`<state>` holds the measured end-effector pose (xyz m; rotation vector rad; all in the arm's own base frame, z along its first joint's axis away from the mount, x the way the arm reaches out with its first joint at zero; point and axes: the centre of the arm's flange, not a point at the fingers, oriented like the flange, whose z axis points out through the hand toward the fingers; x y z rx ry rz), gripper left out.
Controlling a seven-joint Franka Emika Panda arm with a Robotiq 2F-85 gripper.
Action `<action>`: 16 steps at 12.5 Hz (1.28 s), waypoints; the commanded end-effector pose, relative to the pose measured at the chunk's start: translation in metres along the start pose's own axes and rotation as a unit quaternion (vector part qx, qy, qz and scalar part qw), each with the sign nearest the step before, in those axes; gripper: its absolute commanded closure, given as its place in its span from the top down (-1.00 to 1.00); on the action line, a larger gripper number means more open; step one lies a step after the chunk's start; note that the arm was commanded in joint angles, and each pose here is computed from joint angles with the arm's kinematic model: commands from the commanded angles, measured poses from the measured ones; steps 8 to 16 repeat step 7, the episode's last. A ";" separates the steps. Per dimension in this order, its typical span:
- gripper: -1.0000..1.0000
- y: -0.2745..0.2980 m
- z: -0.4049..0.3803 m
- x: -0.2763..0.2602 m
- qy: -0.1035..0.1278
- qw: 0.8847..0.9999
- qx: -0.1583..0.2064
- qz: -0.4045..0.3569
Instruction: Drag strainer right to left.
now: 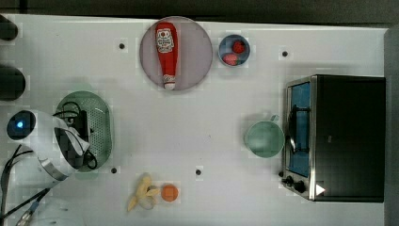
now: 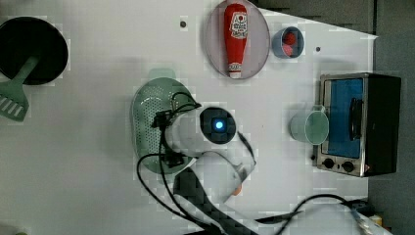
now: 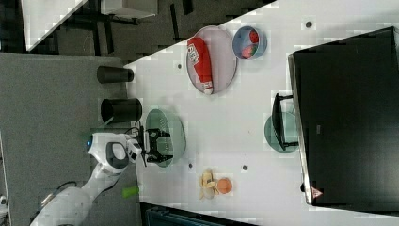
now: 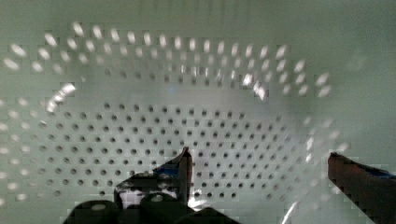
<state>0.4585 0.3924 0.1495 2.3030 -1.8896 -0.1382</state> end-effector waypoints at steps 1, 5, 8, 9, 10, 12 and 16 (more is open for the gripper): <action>1.00 -0.020 -0.150 0.043 -0.025 0.989 0.088 -0.116; 1.00 -0.003 -0.276 0.140 -0.021 0.977 0.116 -0.178; 1.00 0.016 -0.330 0.202 -0.022 0.973 0.131 -0.190; 1.00 0.016 -0.330 0.202 -0.022 0.973 0.131 -0.190; 1.00 0.016 -0.330 0.202 -0.022 0.973 0.131 -0.190; 1.00 0.016 -0.330 0.202 -0.022 0.973 0.131 -0.190; 1.00 0.016 -0.330 0.202 -0.022 0.973 0.131 -0.190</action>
